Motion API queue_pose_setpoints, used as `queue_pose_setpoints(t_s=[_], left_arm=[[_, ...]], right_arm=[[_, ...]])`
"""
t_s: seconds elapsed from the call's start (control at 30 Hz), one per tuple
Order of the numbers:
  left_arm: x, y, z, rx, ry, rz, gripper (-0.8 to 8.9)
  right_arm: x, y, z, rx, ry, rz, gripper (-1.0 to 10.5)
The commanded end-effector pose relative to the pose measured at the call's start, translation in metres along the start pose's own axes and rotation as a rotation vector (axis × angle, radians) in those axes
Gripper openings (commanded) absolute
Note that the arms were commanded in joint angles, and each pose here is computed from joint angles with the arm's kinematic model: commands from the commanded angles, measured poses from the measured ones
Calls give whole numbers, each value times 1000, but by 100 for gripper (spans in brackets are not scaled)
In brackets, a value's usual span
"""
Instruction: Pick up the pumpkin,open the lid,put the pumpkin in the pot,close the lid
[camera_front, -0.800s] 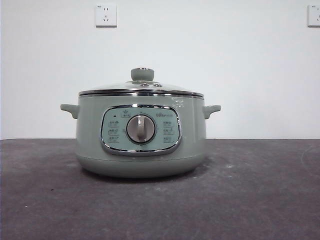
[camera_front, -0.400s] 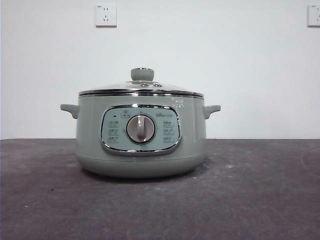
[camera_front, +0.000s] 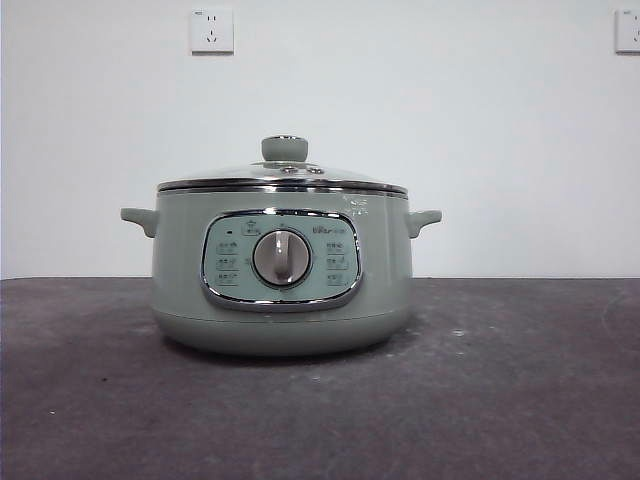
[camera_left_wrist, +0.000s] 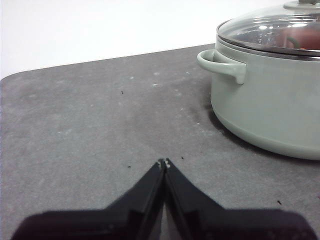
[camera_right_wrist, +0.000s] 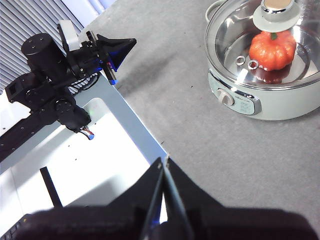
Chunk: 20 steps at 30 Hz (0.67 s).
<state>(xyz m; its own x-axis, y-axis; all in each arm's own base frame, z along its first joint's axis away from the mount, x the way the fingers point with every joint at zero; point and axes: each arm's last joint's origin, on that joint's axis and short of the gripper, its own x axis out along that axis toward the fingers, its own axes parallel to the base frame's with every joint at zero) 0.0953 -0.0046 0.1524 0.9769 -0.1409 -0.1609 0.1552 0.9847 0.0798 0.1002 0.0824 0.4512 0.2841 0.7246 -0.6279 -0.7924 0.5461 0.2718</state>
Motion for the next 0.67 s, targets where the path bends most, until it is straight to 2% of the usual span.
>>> queue_pose_setpoints(t_s=[0.03,0.13,0.3,0.37,0.57,0.67], left_arm=[[1,0,-5,-12,12,2,-4],[1,0,-5,-12,12,3,-4],[1,0,-5,-12,12,2,-4],[1,0,-5,-12,12,3,-4],[1,0,-5,-12,12,3,-4],[1,0,-5,-12,11,2,-4]], right_arm=[[-4,-1,-4,-91,2,-36,2],[-21,-2,-7,-158,-102,-121,2],[-50,3,-22,-192,-362,-155,1],[-54,4,-35,-190,-432,-228,2],[-36,-10,-75,-181,-585,-468,2],[-14,-25,-95,-174,-653,-511,2]])
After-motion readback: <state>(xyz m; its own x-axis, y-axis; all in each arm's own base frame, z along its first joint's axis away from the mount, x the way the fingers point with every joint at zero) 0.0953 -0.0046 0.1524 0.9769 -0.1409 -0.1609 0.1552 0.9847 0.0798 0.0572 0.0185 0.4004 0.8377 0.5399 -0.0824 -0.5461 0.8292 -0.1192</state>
